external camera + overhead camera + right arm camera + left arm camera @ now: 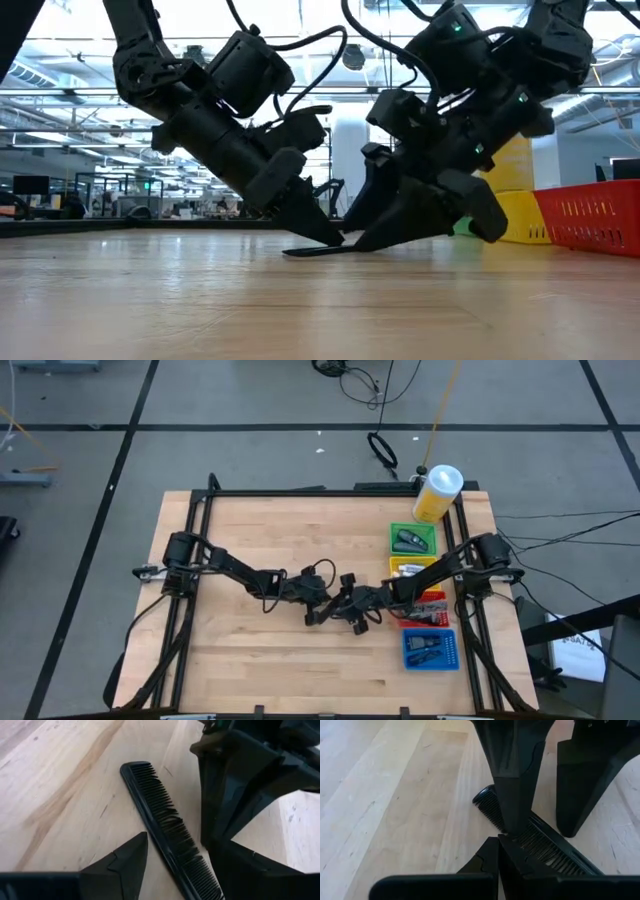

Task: Pick & Place Travel size toiletries
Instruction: Put the black comb into the red basket, then return to Home Position

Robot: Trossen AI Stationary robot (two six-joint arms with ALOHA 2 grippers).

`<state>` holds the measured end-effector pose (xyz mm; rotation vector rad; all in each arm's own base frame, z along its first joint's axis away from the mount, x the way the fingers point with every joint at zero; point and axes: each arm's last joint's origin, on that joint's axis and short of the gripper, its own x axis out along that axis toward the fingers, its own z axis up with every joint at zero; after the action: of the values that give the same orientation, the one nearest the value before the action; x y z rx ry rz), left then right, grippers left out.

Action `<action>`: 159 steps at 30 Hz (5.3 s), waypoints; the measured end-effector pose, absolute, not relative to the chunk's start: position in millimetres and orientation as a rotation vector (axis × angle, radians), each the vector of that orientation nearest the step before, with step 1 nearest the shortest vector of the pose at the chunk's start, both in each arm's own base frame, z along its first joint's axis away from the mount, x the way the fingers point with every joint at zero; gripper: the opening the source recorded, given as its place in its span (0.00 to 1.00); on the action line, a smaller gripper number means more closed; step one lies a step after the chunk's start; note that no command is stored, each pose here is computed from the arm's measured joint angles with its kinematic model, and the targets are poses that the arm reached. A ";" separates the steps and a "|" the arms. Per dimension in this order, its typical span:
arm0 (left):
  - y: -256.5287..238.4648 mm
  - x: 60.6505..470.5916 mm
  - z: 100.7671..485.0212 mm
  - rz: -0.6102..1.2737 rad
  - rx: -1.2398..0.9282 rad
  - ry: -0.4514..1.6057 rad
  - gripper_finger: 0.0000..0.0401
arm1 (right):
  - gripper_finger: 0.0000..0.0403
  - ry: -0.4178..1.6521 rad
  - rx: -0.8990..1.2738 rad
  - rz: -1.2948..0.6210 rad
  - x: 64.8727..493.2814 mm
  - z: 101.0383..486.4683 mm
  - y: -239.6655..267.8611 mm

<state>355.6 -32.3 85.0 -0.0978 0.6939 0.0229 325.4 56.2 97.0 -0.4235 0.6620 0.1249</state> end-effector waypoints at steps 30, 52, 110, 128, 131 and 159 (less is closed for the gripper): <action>-40.5 352.6 81.9 -0.046 -0.053 0.731 0.00 | 0.46 0.580 -0.510 -0.014 340.9 107.0 54.8; -41.4 352.3 81.5 -0.055 -0.058 0.733 0.00 | 0.34 0.726 -0.458 -0.017 335.3 96.9 42.3; -52.2 346.2 87.1 0.221 0.075 0.720 0.02 | 0.14 1.427 0.364 -0.196 149.1 182.5 59.0; -56.8 343.3 111.9 0.204 0.062 0.666 0.02 | 0.44 0.504 0.228 0.186 179.8 190.4 63.1; -59.0 339.6 142.1 0.194 0.043 0.596 0.02 | 0.34 0.348 0.208 0.268 170.4 177.4 53.5; -8.0 190.2 186.6 0.354 -0.138 0.260 0.02 | 0.00 0.044 0.269 0.067 101.3 165.3 3.7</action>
<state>190.2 -8.0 186.6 -0.1380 0.2596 0.3537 101.3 3.7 165.3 0.2688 0.0441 0.0672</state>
